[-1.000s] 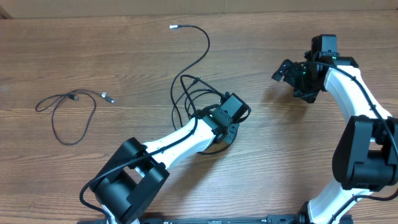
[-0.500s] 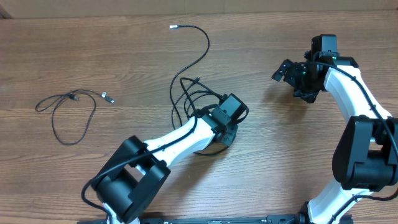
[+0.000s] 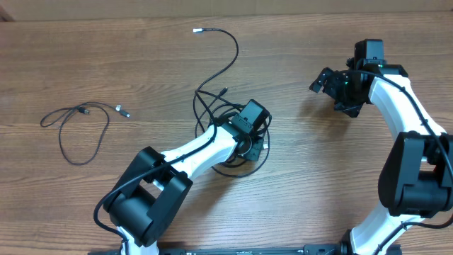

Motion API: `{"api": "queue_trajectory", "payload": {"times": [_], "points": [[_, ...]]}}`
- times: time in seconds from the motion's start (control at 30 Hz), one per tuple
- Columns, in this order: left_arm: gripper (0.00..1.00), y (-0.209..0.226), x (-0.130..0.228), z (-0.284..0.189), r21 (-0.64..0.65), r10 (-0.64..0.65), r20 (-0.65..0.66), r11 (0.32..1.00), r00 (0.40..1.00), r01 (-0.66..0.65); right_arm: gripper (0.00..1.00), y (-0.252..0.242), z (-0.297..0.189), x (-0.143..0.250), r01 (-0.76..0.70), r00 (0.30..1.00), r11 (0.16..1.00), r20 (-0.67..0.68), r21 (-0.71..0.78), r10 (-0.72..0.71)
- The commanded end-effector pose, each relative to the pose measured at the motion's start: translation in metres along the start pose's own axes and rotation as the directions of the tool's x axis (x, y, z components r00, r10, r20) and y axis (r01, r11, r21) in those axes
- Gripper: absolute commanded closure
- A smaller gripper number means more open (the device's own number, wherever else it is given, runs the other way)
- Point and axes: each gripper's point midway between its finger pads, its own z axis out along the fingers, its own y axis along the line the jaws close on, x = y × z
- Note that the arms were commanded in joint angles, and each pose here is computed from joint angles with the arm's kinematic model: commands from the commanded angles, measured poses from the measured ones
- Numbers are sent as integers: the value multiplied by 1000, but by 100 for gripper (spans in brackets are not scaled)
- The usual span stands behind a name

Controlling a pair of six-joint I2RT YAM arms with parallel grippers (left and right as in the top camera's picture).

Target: Untangle cables

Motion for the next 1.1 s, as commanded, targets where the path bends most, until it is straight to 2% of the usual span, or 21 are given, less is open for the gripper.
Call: {"api": "queue_trajectory", "payload": {"times": [0.0,0.13,0.33,0.43,0.63,0.9,1.07], "points": [[72,-5,7,3,29,-14,-37,999,999,15,0,7,-12,-8,11,999,1000,39,-15,-10],[66,-4,9,3,26,-14,-45,1000,999,16,0,7,-12,-8,11,999,1000,39,-15,-10],[64,-11,13,3,60,46,-58,997,997,-42,0,7,-12,-8,10,999,1000,39,-15,-10],[61,-6,5,-1,52,77,-47,996,996,-75,0,7,-12,-8,11,999,1000,39,-15,-10],[60,3,-12,-20,58,63,-59,997,996,-60,0,7,-12,-8,11,999,1000,39,-15,-10],[65,-14,-6,-22,164,187,-69,971,980,-174,0,7,-12,-8,10,999,1000,39,-15,-10],[61,-13,3,-22,183,283,-84,947,956,-264,0,7,-12,-8,11,999,1000,39,-15,-10]]}}
